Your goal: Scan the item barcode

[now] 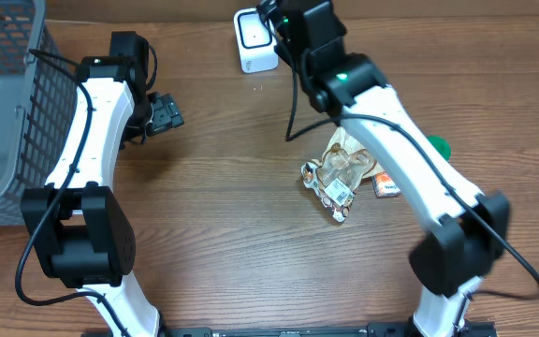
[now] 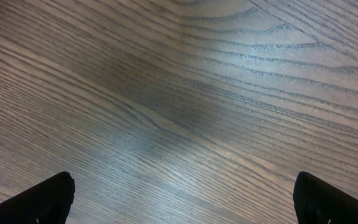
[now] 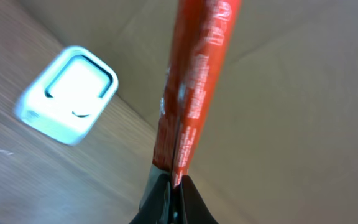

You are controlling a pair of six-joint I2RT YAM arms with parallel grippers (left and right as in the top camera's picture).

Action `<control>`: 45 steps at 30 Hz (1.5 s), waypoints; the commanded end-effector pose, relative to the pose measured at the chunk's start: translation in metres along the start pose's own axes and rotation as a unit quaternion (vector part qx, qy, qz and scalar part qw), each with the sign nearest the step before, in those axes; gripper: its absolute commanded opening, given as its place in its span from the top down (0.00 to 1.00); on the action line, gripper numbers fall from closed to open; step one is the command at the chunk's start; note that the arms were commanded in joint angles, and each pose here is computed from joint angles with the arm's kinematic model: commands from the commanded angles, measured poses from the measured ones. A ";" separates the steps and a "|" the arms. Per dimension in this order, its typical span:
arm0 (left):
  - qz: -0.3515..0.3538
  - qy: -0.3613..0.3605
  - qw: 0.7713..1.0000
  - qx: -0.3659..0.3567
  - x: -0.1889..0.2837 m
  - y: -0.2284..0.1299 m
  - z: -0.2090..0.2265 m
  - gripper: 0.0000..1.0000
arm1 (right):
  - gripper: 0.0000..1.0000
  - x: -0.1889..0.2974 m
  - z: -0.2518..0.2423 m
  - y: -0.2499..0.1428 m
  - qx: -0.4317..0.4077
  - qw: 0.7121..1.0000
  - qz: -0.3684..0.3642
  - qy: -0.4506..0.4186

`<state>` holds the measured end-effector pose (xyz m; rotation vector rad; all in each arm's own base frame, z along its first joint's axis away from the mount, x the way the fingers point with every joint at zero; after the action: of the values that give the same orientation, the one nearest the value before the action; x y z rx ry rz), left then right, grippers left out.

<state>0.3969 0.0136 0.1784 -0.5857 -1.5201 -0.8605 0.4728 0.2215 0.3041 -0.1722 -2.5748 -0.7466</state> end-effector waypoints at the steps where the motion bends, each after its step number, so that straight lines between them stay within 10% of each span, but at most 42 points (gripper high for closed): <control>1: -0.006 0.004 1.000 -0.006 0.001 0.002 0.001 0.00 | 0.97 -0.041 0.020 -0.013 0.150 0.985 0.064 -0.047; 20: -0.006 0.004 1.000 -0.006 0.001 0.002 0.001 0.00 | 0.93 -0.147 0.112 -0.056 0.223 0.962 0.127 -0.092; 45: -0.006 0.004 1.000 -0.006 0.001 0.002 0.001 0.00 | 0.97 -0.079 0.036 0.011 0.072 0.974 0.044 -0.210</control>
<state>0.3970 0.0137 0.1784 -0.5850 -1.5209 -0.8612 0.5473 0.2460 0.1580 -0.4602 -2.8751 -0.2882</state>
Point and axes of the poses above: each gripper's point midway between its finger pads, its own x axis back along the fingers, its own z axis along the line the jaws close on, y = z × x, the point moved 7 cm from there along x, back along the fingers, and after that the axes turned 10 degrees about x, right-handed, at the moved point
